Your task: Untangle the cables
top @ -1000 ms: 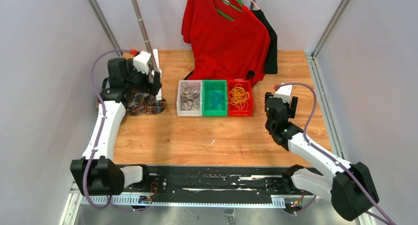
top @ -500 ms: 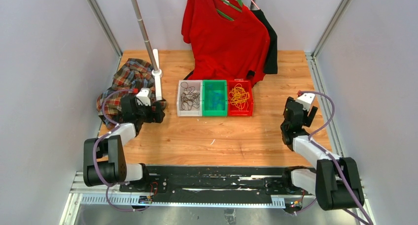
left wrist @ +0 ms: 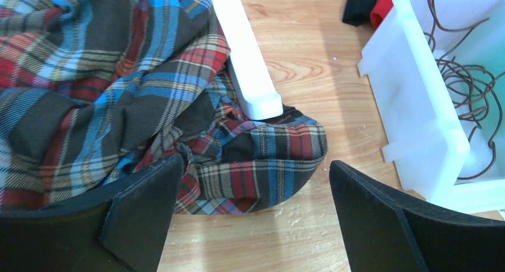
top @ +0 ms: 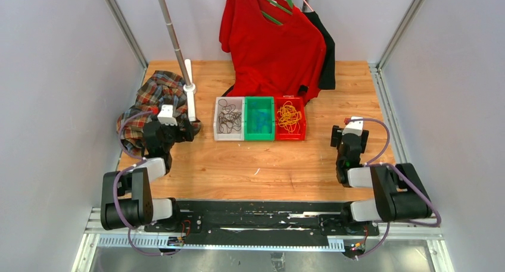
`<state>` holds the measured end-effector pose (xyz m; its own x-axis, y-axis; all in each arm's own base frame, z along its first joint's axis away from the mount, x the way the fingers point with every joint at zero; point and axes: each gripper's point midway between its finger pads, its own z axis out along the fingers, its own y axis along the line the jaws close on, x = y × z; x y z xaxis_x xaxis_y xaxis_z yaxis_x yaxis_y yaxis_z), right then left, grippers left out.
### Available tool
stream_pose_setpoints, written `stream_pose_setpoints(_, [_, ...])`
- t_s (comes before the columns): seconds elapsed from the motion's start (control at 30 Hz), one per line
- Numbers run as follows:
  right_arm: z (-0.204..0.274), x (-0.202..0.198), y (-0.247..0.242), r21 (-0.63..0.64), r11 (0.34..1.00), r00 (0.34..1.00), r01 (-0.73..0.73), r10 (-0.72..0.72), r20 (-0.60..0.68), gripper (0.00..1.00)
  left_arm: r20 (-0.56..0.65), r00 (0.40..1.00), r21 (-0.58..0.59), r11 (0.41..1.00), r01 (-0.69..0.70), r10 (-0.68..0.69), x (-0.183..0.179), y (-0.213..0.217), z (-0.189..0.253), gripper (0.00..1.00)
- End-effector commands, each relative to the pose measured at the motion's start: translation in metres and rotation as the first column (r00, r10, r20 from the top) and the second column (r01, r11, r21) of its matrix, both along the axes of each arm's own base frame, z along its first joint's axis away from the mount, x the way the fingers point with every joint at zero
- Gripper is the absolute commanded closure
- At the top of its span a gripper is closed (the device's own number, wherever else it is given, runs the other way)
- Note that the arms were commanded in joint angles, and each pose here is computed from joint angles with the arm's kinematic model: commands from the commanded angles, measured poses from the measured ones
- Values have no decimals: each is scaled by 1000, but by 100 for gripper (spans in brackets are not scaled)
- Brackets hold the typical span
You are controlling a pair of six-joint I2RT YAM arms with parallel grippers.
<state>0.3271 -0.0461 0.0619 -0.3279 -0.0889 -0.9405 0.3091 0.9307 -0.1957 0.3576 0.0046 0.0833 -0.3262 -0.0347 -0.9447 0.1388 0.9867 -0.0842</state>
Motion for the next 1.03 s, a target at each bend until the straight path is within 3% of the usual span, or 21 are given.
stream_pose_setpoints(0.0, [15, 18, 13, -53, 995, 990, -84, 89, 105, 24, 182, 978, -9, 994, -106, 106, 2, 15, 34, 2])
stream_pose_setpoints(0.1, [12, 19, 9, -27, 998, 995, -64, 66, 75, 24, 327, 944, 50, 997, -63, 44, -16, -5, 36, 2])
stream_pose_setpoints(0.2, [12, 20, 6, -24, 998, 995, -51, 52, 81, 24, 379, 925, 100, 993, -55, 13, -16, -18, 36, 2])
stream_pose_setpoints(0.3, [11, 20, 5, -18, 999, 996, -46, 47, 75, 24, 204, 979, 137, 989, -49, 20, 3, -17, 17, 2])
stream_pose_setpoints(0.37, [12, 20, 5, -20, 999, 996, -45, 47, 81, 24, 261, 965, 118, 990, -72, 39, 4, -16, 23, 2])
stream_pose_setpoints(1.0, [12, 18, 5, -20, 999, 995, -50, 52, 82, 23, 247, 968, 118, 990, -77, 46, 2, -15, 21, 2])
